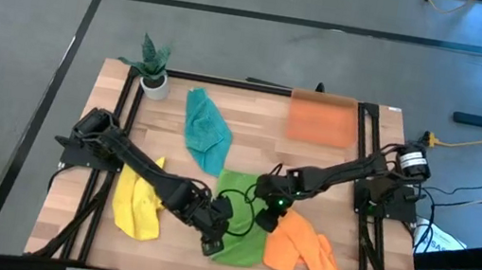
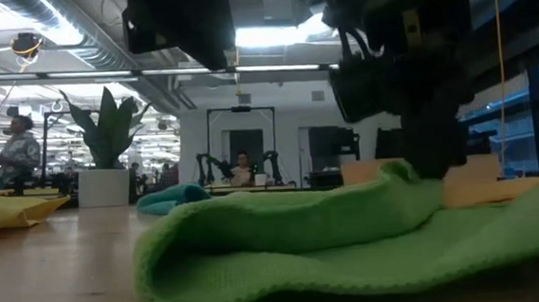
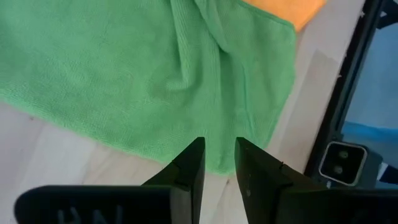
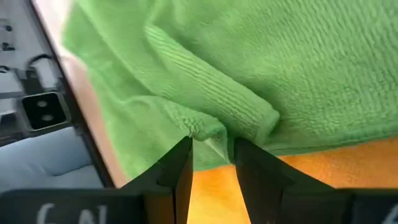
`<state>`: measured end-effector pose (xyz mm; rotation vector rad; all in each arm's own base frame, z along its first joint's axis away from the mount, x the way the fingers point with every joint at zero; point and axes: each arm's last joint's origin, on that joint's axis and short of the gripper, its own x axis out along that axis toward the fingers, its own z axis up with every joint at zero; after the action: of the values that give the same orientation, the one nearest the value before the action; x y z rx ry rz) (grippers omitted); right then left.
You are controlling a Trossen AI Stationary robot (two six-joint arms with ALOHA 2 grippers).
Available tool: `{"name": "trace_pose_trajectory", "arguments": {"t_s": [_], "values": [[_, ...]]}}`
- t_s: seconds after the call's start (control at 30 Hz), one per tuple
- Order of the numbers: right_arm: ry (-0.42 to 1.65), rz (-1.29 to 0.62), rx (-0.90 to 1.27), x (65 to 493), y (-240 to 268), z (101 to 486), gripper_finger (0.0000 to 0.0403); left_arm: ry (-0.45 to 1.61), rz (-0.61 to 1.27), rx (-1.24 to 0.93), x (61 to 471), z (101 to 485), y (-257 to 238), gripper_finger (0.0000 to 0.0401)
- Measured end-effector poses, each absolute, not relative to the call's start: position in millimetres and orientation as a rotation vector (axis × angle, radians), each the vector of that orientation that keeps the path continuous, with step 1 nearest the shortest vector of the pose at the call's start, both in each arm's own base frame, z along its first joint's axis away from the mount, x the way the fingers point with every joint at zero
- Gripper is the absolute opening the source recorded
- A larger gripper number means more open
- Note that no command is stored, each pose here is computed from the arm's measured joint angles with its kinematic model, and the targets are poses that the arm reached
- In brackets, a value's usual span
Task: Roll microfiber towels into tight, uniform cylinder then place into a basket
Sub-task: Fold the green towel
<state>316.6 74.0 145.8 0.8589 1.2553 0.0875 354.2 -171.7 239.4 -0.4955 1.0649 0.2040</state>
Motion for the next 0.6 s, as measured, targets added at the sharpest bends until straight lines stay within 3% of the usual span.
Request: {"name": "trace_pose_trajectory", "arguments": {"t_s": [0.33,0.6], "values": [[1.095,0.222,0.727,303.8,85.7,191.6,0.0119,1.069,0.172,-0.470,346.5,239.4,-186.8,0.0078],[0.958,0.550,0.262,286.9,118.3,208.4,0.0119,1.032,0.119,-0.269,336.2,236.4,-206.7,0.0078]]}}
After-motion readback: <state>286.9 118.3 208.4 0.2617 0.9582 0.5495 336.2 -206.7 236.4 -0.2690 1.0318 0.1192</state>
